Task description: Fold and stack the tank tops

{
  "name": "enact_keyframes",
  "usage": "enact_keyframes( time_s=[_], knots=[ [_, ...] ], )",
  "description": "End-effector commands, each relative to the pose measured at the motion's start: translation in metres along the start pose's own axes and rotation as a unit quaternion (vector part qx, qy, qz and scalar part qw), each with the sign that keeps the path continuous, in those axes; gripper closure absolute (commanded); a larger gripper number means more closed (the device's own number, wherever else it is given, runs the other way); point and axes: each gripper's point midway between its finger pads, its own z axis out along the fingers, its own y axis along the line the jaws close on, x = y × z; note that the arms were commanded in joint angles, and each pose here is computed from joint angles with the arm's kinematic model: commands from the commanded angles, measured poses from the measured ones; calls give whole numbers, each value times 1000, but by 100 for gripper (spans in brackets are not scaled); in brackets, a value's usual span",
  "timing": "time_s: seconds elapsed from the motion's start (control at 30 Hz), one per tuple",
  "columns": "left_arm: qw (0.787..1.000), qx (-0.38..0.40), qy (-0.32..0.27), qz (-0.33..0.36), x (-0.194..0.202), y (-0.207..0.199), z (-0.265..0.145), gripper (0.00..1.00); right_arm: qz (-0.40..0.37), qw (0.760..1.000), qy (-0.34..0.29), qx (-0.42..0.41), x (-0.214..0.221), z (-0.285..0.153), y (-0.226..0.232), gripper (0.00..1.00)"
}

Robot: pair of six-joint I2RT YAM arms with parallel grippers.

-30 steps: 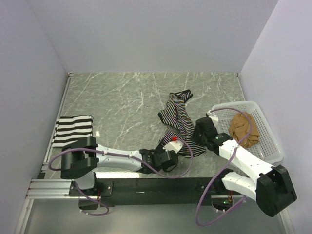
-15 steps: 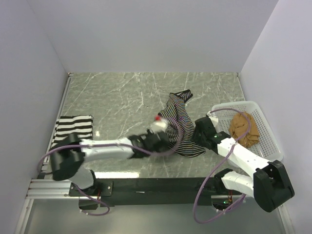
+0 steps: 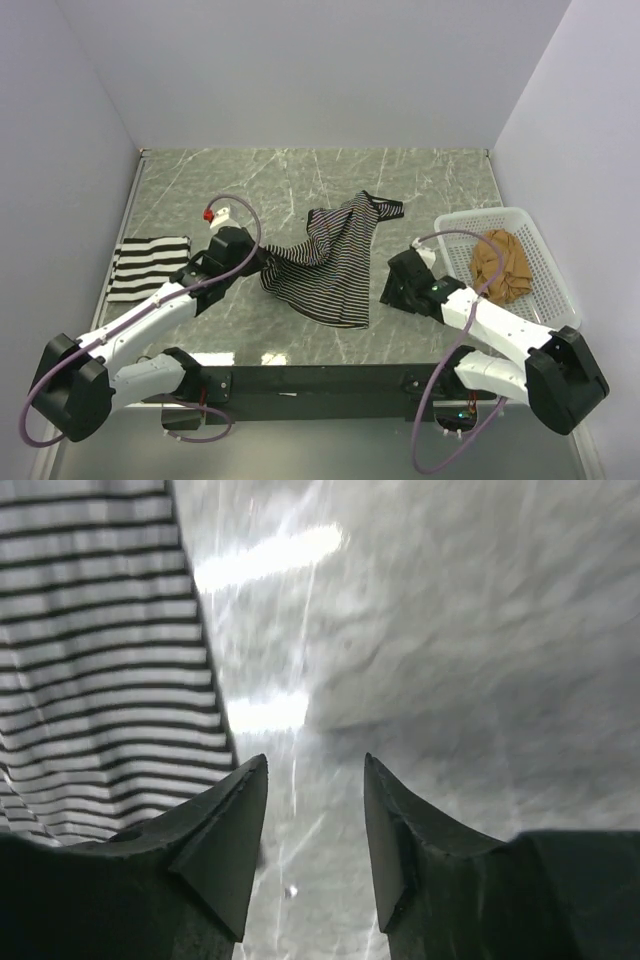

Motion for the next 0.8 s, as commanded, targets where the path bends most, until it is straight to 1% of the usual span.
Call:
enact_keyframes(
  time_s=[0.0, 0.07, 0.1, 0.33, 0.47, 0.57, 0.63, 0.7, 0.73, 0.77],
  knots=[
    [998, 54, 9, -36, -5, -19, -5, 99, 0, 1000, 27, -11, 29, -5, 2, 50],
    [998, 55, 11, -38, -3, -16, -5, 99, 7, 999, 34, -23, 38, -8, 10, 50],
    [998, 54, 10, -40, -5, -13, -4, 99, -10, 999, 42, -34, 48, -12, 18, 50],
    [997, 62, 22, -44, 2, -9, -3, 99, -20, 998, 57, -25, 76, -7, 33, 50],
    [997, 61, 19, -38, -1, -8, -6, 99, -33, 998, 61, -3, 83, -3, 29, 51],
    [997, 62, 15, -34, -4, -8, -9, 99, -42, 997, 62, 6, 87, 0, 28, 58],
    [997, 64, 16, -33, -5, -10, -10, 99, -46, 997, 64, 17, 90, 2, 26, 83],
    [997, 71, 20, -27, -6, -13, -12, 99, -56, 996, 66, 30, 93, 2, 21, 97],
    [997, 73, 23, -26, -6, -14, -12, 99, -60, 996, 63, 36, 92, 2, 18, 100],
    [996, 76, 29, -20, -5, -15, -13, 99, -63, 996, 58, 41, 90, 0, 17, 100]
  ],
)
